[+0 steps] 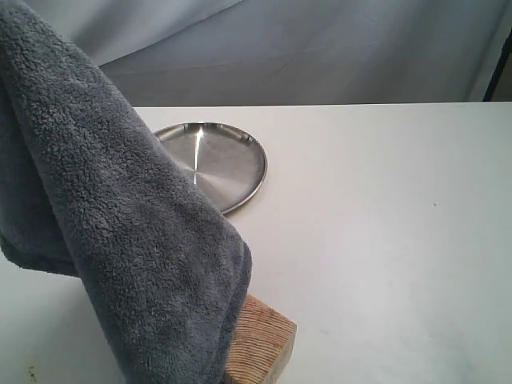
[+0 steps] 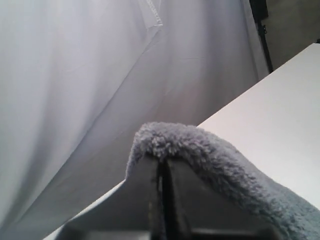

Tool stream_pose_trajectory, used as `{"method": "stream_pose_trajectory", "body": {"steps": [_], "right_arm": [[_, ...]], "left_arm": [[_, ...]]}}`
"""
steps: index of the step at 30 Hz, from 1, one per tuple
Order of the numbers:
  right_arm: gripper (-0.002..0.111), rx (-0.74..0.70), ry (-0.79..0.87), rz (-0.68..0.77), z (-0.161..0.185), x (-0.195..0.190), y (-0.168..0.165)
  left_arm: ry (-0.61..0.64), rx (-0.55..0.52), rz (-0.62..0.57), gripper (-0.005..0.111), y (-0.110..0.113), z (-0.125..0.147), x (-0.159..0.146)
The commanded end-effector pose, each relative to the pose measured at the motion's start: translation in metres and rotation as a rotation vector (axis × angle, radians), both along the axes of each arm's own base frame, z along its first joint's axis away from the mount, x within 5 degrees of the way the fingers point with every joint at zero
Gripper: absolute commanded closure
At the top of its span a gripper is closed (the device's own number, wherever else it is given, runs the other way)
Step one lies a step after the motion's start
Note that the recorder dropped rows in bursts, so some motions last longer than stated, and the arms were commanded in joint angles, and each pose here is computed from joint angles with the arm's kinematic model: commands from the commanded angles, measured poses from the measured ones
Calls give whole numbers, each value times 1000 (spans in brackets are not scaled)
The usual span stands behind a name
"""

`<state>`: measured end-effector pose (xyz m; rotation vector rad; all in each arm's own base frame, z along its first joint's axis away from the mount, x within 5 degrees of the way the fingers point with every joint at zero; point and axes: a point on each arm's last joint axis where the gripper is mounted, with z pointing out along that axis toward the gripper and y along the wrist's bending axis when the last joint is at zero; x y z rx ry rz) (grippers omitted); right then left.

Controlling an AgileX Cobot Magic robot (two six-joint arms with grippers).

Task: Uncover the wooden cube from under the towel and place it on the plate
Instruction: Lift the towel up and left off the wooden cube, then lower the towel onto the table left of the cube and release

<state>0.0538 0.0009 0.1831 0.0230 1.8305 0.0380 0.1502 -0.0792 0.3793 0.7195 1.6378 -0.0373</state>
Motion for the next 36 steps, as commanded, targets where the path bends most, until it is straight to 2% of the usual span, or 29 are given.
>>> {"method": "stream_pose_trajectory", "body": {"steps": [1, 7, 11, 14, 19, 29, 36], "right_arm": [[108, -7, -5, -2, -1, 0, 0], [108, -9, -5, -1, -1, 0, 0], [108, -9, -5, -1, -1, 0, 0], [108, -7, -5, -2, -1, 0, 0], [108, -7, -5, -2, -1, 0, 0], [108, -9, -5, -1, -1, 0, 0], [108, -9, -5, -1, -1, 0, 0]], "left_arm": [[-110, 1, 11, 107, 4, 12, -4], [-179, -17, 117, 107, 22, 23, -15], [-215, -168, 133, 107, 37, 35, -39], [-177, -197, 160, 107, 41, 33, -43], [-62, -240, 146, 107, 32, 16, -32], [-16, -206, 151, 107, 29, 0, -28], [13, -101, 205, 107, 35, -10, -27]]}}
